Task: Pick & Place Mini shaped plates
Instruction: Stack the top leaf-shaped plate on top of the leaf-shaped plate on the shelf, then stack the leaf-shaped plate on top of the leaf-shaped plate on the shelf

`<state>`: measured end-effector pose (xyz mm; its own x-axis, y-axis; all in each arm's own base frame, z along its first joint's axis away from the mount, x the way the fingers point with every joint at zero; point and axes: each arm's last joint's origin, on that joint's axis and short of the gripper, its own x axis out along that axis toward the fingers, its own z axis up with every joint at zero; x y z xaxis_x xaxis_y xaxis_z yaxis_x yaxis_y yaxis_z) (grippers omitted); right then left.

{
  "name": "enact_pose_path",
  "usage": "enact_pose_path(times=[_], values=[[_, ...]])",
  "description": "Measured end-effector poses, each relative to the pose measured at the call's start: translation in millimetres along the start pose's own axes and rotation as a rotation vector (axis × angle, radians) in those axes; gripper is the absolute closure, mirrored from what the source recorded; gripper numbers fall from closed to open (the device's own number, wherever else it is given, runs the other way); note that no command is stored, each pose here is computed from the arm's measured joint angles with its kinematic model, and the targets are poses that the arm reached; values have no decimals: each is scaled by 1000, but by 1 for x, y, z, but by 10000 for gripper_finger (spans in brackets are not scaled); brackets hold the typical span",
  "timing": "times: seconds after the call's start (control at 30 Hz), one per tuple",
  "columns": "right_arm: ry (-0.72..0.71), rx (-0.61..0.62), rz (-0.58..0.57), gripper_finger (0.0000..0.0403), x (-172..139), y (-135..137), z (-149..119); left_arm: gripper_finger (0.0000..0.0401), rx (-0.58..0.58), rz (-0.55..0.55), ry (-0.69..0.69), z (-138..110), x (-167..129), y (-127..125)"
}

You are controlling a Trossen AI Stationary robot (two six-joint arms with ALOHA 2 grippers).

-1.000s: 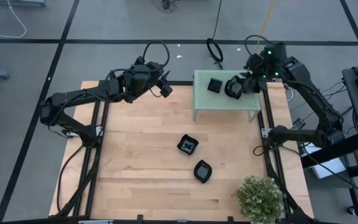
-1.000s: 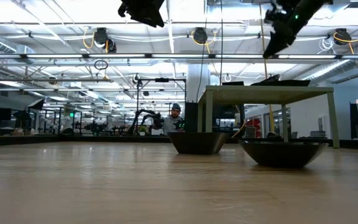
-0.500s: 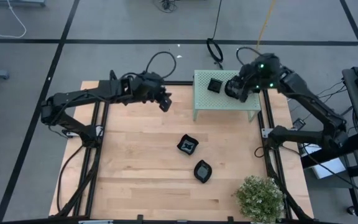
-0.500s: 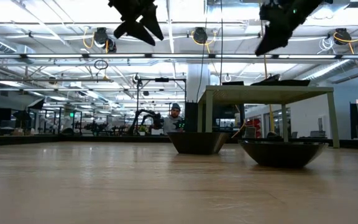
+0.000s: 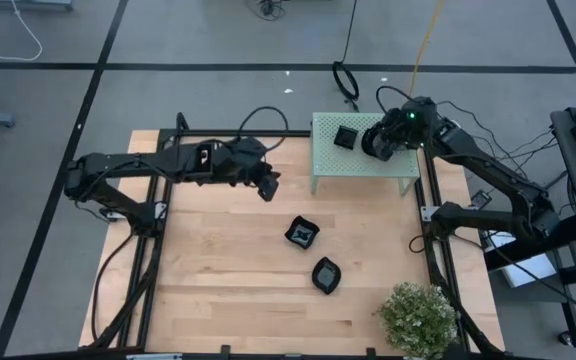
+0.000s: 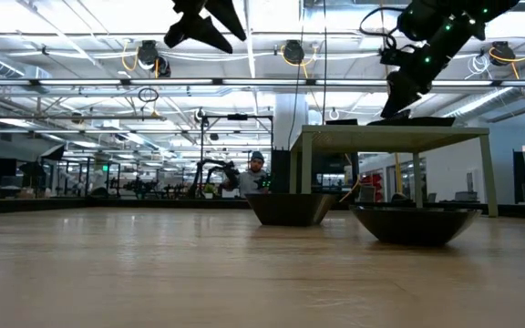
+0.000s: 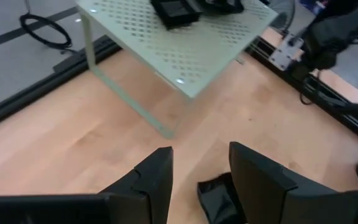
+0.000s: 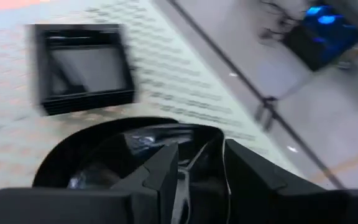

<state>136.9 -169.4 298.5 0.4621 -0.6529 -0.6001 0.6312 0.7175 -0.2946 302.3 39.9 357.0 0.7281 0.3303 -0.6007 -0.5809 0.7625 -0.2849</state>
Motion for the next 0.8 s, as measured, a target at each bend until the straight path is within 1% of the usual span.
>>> enact_pose_path(times=[0.1,0.2,0.37,0.47,0.5,0.53,0.57,0.67,0.73,0.8], values=[[-8,5,87,285,4,3,-5,242,17,-13,3,-4,-2,-7],[-37,7,122,285,3,3,-4,242,28,-22,4,-7,-4,-11],[-146,36,54,286,-6,-2,6,242,37,-30,6,-9,-4,-14],[-214,89,49,286,-17,-3,9,242,39,-29,6,-9,-4,-14],[-235,114,72,287,-21,-3,10,242,39,-29,6,-9,-4,-14],[-254,146,119,288,-25,-1,10,242,39,-29,6,-9,-4,-14],[-275,189,193,289,-29,1,11,242,40,-28,8,-9,-4,-14],[-298,306,462,293,-37,12,13,242,60,-21,17,-10,-5,-13],[-286,305,593,297,-41,23,14,242,79,-16,26,-11,-5,-13],[-252,270,668,300,-45,37,14,242,94,-20,36,-11,-5,-12]])
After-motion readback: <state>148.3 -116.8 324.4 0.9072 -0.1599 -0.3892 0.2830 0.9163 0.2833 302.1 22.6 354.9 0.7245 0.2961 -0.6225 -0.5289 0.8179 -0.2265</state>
